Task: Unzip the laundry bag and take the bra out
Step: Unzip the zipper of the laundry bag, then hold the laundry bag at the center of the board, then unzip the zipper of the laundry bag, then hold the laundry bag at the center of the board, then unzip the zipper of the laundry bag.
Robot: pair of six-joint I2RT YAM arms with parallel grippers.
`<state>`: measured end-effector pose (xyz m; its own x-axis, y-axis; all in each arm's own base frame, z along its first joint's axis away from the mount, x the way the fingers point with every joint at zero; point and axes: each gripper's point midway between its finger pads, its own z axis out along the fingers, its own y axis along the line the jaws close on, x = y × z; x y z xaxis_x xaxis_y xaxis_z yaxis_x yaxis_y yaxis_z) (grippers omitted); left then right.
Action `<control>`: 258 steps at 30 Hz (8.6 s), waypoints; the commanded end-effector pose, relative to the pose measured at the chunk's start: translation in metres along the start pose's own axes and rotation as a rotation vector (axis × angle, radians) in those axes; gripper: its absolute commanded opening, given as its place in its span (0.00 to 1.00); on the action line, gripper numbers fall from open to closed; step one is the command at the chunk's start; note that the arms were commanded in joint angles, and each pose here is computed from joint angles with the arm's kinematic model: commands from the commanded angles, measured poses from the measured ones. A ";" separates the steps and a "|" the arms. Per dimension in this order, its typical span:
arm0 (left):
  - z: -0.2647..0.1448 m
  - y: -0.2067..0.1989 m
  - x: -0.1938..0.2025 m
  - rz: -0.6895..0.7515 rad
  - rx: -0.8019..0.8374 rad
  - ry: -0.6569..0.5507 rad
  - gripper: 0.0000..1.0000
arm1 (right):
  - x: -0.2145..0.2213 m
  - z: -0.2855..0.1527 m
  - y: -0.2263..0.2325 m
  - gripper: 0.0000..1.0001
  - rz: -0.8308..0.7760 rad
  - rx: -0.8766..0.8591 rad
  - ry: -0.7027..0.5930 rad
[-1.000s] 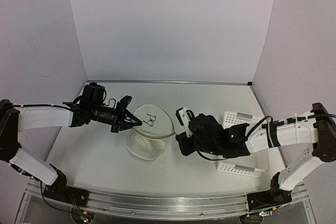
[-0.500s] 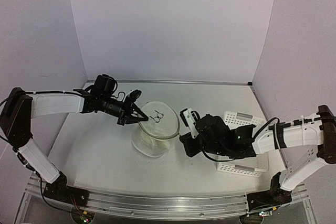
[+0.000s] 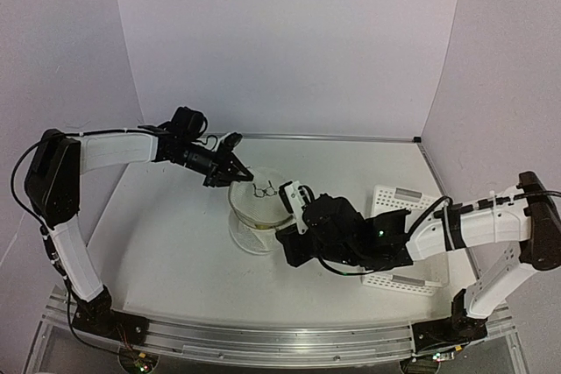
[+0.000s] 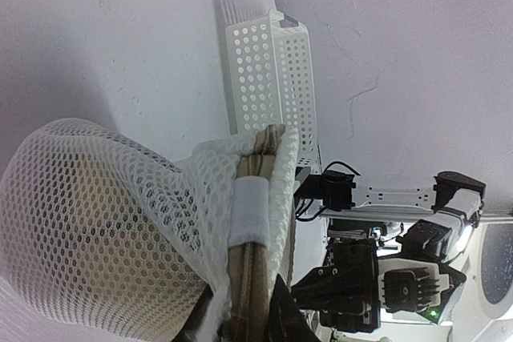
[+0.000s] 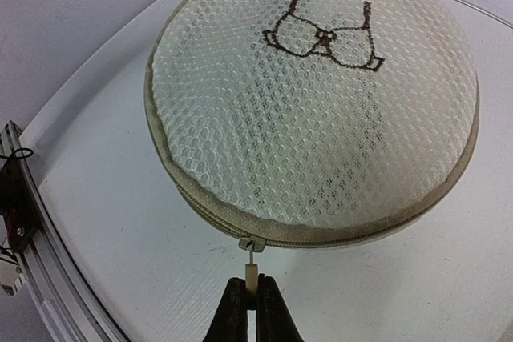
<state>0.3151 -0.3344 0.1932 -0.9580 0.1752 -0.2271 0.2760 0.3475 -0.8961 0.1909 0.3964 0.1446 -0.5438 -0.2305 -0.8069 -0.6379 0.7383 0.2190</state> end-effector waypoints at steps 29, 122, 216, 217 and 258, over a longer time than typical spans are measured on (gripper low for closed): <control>-0.090 -0.004 0.055 -0.183 -0.198 -0.300 0.76 | -0.055 0.052 0.045 0.00 0.051 0.019 -0.045; -0.015 0.012 0.010 -0.030 -0.065 -0.050 0.00 | -0.039 -0.030 -0.069 0.00 -0.068 0.051 -0.042; 0.022 0.009 0.055 -0.579 0.165 -0.318 0.66 | -0.060 0.011 0.010 0.00 0.248 -0.032 -0.122; 0.025 0.009 0.054 -0.580 0.163 -0.314 0.66 | -0.060 0.011 0.009 0.00 0.250 -0.031 -0.124; 0.018 -0.006 0.068 -0.352 0.210 -0.175 0.00 | -0.004 -0.018 -0.060 0.00 0.162 0.163 -0.059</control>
<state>0.2540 -0.3423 0.1493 -0.9645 -0.1922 0.1810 -0.2204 0.2087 -0.9528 0.2087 0.3683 0.1393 -0.6292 -0.0775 -0.7733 -0.4896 0.8123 0.3169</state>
